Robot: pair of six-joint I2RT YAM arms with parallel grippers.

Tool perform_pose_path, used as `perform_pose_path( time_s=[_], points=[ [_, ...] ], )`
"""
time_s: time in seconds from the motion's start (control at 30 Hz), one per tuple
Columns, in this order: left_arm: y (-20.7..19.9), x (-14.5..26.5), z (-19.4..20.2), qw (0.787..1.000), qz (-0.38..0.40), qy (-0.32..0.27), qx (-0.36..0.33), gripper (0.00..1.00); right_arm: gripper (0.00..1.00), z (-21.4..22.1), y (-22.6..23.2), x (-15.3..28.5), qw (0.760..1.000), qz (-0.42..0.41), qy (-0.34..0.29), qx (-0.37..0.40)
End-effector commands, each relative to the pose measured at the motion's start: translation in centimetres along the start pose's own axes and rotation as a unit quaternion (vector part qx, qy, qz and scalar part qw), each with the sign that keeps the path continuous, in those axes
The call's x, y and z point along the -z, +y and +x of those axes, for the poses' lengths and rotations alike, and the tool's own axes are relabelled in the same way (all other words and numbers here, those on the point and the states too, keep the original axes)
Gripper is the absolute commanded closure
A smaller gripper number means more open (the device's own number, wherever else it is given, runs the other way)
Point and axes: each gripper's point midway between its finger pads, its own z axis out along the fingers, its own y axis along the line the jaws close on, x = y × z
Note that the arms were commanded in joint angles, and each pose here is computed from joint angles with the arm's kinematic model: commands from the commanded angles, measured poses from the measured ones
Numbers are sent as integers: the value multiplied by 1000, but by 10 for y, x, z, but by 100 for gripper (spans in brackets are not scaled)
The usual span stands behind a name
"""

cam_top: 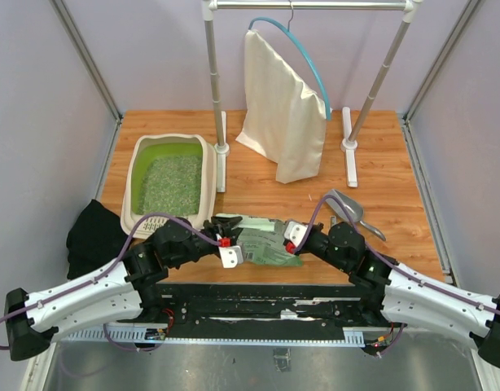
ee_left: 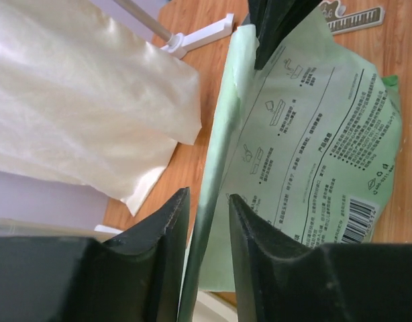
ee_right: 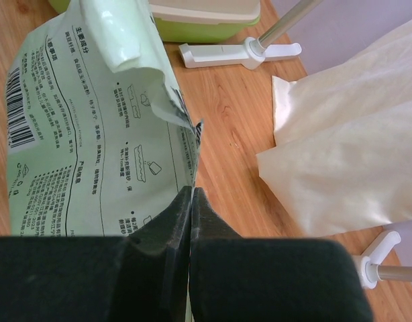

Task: Fill the litter box with clean litter
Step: Close the cat litter bag at the center of the board.

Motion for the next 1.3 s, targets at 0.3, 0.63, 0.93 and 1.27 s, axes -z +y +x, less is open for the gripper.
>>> perform_pose_path(
  time_s=[0.3, 0.63, 0.93, 1.27],
  points=[
    [-13, 1, 0, 999, 28, -15, -44, 99, 92, -12, 13, 16, 998, -39, -19, -39],
    [-43, 23, 11, 991, 78, -31, -101, 99, 53, -63, -3, 47, 980, -54, -68, -180],
    [-66, 29, 32, 982, 136, 2, -127, 99, 35, -74, -30, 45, 953, -69, 29, -295],
    [-70, 33, 47, 980, 141, 29, -136, 99, 24, -38, 20, 16, 890, -210, 128, -385]
  ],
)
